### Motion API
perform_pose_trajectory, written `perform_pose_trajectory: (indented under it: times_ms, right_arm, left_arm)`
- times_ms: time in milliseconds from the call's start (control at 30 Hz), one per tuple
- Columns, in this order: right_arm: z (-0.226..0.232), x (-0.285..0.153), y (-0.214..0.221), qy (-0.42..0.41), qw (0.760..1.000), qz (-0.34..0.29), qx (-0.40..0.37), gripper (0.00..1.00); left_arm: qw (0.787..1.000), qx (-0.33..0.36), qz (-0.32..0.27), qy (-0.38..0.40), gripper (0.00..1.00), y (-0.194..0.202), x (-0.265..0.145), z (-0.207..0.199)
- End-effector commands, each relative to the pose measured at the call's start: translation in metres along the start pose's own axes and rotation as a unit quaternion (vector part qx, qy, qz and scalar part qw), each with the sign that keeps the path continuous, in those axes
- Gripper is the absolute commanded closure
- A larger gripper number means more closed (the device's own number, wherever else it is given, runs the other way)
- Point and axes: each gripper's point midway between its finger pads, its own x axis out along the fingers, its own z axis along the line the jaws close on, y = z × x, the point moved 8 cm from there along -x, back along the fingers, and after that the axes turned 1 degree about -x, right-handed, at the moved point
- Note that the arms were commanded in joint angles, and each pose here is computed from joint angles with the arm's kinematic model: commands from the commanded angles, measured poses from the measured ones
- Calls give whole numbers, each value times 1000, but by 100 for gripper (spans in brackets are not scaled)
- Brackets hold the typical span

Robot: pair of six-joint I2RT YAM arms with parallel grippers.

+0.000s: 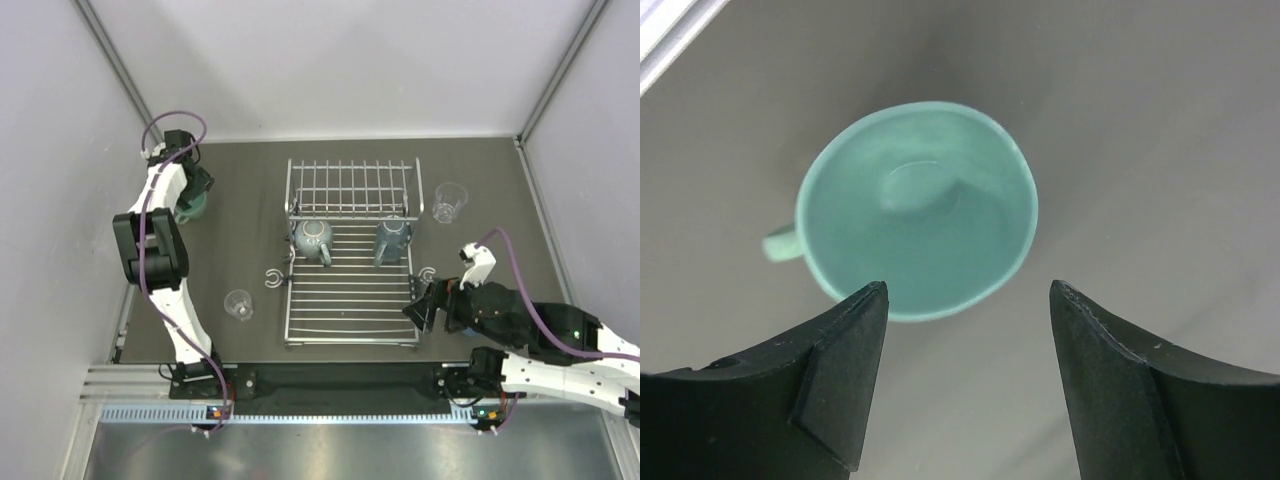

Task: Load the cups into the dish rack

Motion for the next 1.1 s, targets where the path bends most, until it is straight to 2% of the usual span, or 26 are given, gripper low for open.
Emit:
perform_pose_trajectory:
  times_ms: [0, 267, 367, 567, 667, 767, 933, 1067]
  right_arm:
    - [-1, -3, 1, -5, 1000, 6, -15, 0]
    - [-2, 3, 5, 8, 1000, 15, -22, 0]
    - [-2, 4, 7, 10, 999, 20, -23, 0]
    - [-2, 4, 8, 10, 1000, 20, -16, 0]
    - [-2, 5, 8, 14, 1000, 18, -10, 0]
    - [-5, 6, 9, 27, 1000, 15, -3, 0]
    - [-8, 11, 9, 24, 1000, -7, -7, 3]
    - [-5, 12, 4, 2, 999, -28, -32, 2]
  left_arm:
    - [1000, -5, -25, 18, 30, -15, 10, -12]
    - [1000, 4, -6, 3, 38, -9, 39, -17]
    - [1000, 3, -12, 0, 46, -11, 43, -18]
    - [1000, 2, -22, 5, 78, -16, 32, -20]
    - [1000, 3, -20, 19, 100, -18, 23, -23]
    - [999, -1, -8, 48, 100, -18, 5, -29]
    - [992, -31, 12, 121, 100, -12, -51, -35]
    - [972, -64, -1, 225, 100, -15, -128, -33]
